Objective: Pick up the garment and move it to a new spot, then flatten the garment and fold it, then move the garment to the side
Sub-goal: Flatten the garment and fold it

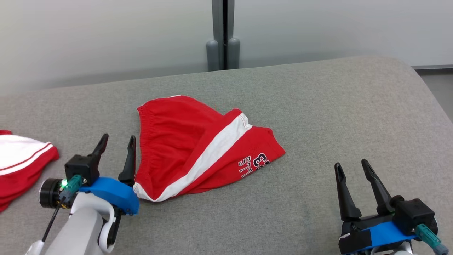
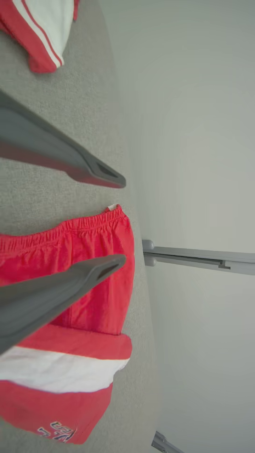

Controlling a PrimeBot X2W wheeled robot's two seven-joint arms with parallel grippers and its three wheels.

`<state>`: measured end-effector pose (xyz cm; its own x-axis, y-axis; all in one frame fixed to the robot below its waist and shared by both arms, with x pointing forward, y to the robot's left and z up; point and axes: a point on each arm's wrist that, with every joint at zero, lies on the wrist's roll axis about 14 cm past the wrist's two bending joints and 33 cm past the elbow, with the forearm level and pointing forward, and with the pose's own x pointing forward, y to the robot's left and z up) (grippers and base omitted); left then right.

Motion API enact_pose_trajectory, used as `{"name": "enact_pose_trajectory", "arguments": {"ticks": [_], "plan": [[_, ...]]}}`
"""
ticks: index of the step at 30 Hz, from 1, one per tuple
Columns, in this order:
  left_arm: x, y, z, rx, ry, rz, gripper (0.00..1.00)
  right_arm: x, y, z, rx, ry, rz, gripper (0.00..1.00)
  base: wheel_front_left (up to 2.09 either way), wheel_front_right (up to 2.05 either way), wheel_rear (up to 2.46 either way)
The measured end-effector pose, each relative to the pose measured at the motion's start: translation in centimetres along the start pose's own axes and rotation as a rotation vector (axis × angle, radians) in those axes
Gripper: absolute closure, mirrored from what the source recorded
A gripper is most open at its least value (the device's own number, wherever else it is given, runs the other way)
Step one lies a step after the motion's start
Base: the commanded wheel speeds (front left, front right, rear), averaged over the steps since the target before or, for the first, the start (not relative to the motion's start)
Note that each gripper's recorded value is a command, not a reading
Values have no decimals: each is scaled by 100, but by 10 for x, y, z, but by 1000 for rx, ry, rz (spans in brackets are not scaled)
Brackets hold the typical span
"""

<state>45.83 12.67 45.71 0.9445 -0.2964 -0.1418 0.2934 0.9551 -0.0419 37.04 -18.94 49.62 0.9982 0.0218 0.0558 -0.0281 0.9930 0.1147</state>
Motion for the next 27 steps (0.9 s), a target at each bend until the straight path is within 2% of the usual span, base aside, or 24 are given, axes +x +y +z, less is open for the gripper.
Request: {"name": "enact_pose_trajectory", "arguments": {"ticks": [8,17,27], "plan": [[-36,11,15,-40,-88,77,0,-2,16,2,2,-7,48,0,0,0,0],[-87,24,40,-23,-220,189,0,-7,26,6,3,-17,78,0,0,0,0],[-121,32,28,-25,-216,260,0,-7,29,-4,4,10,88,0,0,0,0]]}}
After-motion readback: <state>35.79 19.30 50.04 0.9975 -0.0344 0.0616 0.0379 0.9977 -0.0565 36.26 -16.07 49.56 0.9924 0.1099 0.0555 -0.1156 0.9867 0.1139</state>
